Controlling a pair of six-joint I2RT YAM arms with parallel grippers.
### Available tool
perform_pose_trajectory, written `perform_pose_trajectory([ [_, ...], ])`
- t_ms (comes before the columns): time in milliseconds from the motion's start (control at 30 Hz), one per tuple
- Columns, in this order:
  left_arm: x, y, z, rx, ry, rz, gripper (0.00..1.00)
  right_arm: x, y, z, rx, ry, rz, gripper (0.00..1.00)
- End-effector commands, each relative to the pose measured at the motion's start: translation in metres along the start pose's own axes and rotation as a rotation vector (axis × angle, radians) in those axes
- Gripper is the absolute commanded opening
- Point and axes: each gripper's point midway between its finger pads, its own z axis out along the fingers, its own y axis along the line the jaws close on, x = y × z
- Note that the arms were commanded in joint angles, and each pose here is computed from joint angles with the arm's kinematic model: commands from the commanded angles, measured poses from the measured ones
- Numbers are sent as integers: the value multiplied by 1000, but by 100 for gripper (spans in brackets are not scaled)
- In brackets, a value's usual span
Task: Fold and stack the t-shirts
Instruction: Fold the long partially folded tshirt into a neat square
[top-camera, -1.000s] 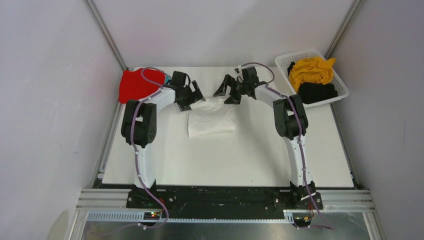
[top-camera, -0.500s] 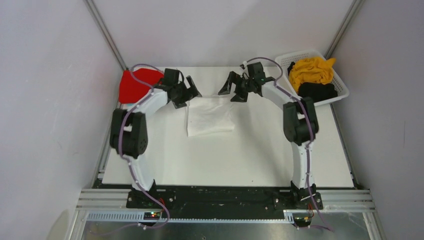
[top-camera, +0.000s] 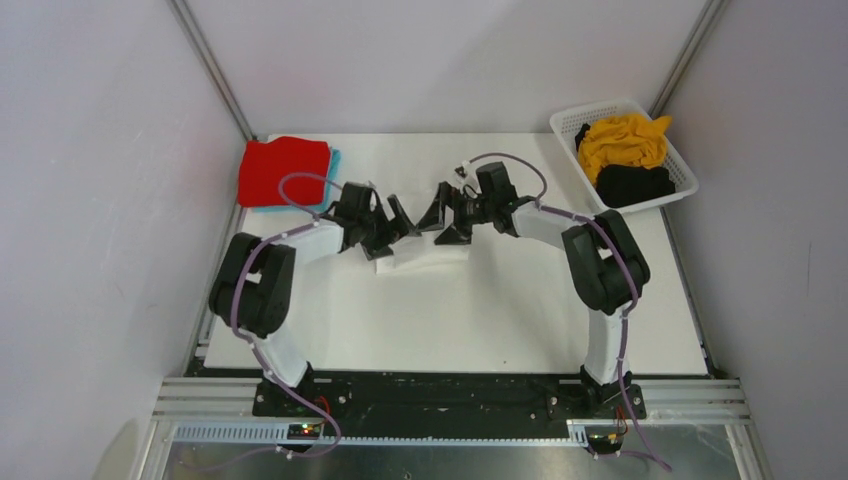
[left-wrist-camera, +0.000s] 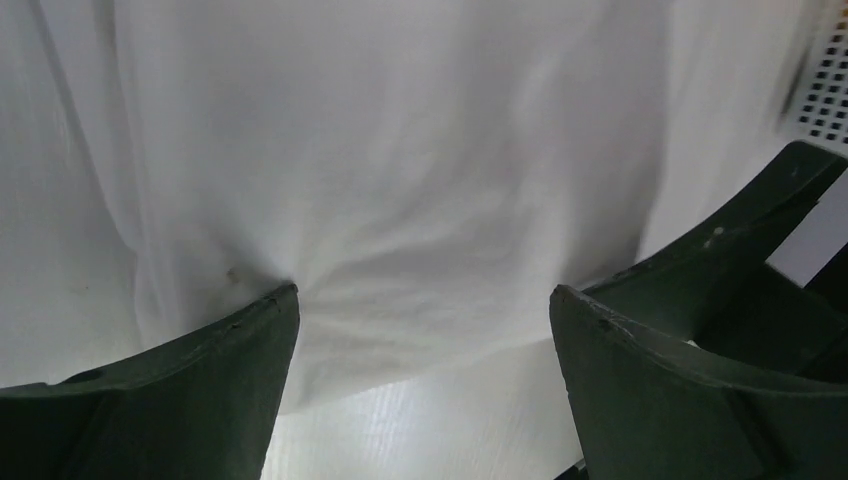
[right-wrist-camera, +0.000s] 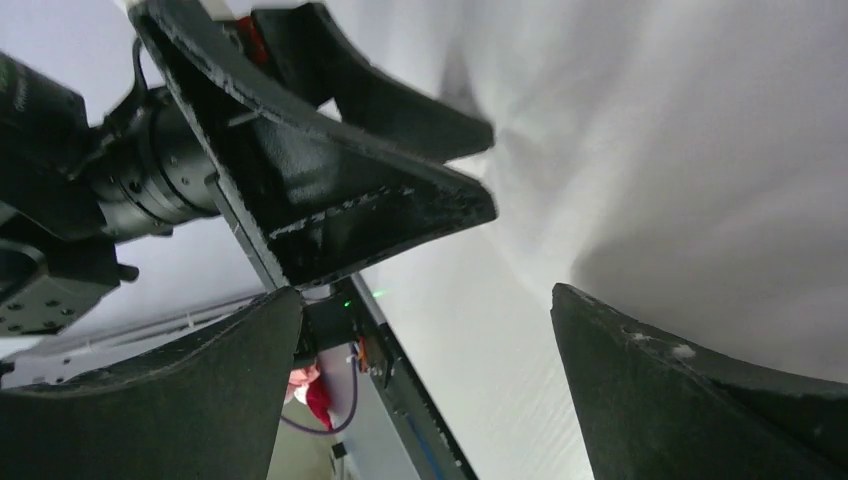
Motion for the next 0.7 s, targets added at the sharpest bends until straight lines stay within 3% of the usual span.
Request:
perform_pose_trajectory([
  [0,20,3,22,92,58,-71,100,-4,-43,6,26,-30,96,99],
  [133,40,32,27,36,94,-96,100,12,-89,-1,123,-30,155,99],
  [333,41,69,11,-50,31,-113,100,20,-127,-25,194,-78,217,100],
  [500,39,58,-2,-3,21,-95,100,15,-121,-46,214,-113,183,99],
  [667,16,27,-40,58,-67,-13,100,-1,-81,-79,196,-193,76,99],
])
